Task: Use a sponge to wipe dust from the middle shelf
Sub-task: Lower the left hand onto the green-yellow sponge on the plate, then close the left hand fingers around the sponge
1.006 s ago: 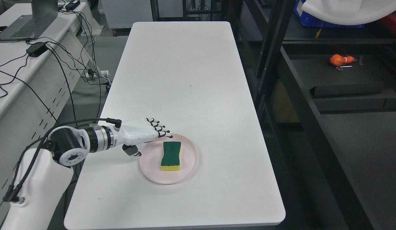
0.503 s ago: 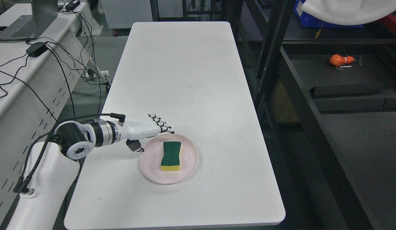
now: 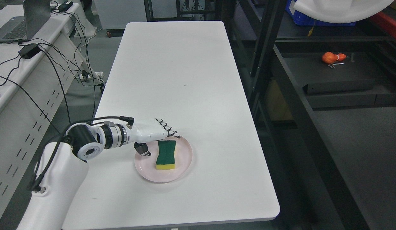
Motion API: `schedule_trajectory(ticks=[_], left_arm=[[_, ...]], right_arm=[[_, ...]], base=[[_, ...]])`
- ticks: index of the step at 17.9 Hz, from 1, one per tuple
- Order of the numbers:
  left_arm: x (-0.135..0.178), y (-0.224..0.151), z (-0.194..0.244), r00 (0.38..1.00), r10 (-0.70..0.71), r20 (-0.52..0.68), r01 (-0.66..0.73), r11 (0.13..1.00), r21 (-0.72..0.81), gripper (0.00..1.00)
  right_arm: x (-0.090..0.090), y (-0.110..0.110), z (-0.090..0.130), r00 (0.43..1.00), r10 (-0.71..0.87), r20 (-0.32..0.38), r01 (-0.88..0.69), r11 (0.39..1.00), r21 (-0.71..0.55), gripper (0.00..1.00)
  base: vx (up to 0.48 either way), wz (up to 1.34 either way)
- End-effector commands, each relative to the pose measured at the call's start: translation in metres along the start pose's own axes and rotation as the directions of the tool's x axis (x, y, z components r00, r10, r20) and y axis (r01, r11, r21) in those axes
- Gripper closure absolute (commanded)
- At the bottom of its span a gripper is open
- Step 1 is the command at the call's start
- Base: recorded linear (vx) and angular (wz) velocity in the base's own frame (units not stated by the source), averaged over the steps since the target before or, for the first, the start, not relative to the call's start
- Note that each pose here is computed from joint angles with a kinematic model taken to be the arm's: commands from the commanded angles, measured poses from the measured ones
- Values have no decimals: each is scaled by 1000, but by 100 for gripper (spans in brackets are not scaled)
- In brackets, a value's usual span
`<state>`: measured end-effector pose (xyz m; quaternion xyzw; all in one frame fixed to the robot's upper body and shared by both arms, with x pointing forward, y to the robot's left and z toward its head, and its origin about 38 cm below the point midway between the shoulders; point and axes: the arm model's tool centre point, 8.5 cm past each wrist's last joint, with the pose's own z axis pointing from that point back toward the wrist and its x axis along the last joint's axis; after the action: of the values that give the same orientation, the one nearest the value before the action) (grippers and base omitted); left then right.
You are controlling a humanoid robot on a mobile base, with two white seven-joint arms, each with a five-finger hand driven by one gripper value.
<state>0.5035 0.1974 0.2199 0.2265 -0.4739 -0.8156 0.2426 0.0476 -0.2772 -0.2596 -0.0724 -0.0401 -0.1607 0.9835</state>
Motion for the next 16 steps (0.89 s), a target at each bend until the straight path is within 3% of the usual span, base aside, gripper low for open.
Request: schedule_trajectory(ticks=[1,8,16], left_arm=[[5,-20,0,998,62,7,-62,998,8,10],[3,-28,7,997,82,-11,-82,997,17,11],[-15,-35,19,986,157,-56,-154,986,61,34]], right_arm=[[3,-10,-1,999,3,-48,-3,1000,-14,0],[3,-10,-1,999,3,-48,-3,1000,-14,0],[2,-10,-1,999,3,-50,-4,1000,-15,0]], base=[[-26,-109],[-19,-64],[1,7]])
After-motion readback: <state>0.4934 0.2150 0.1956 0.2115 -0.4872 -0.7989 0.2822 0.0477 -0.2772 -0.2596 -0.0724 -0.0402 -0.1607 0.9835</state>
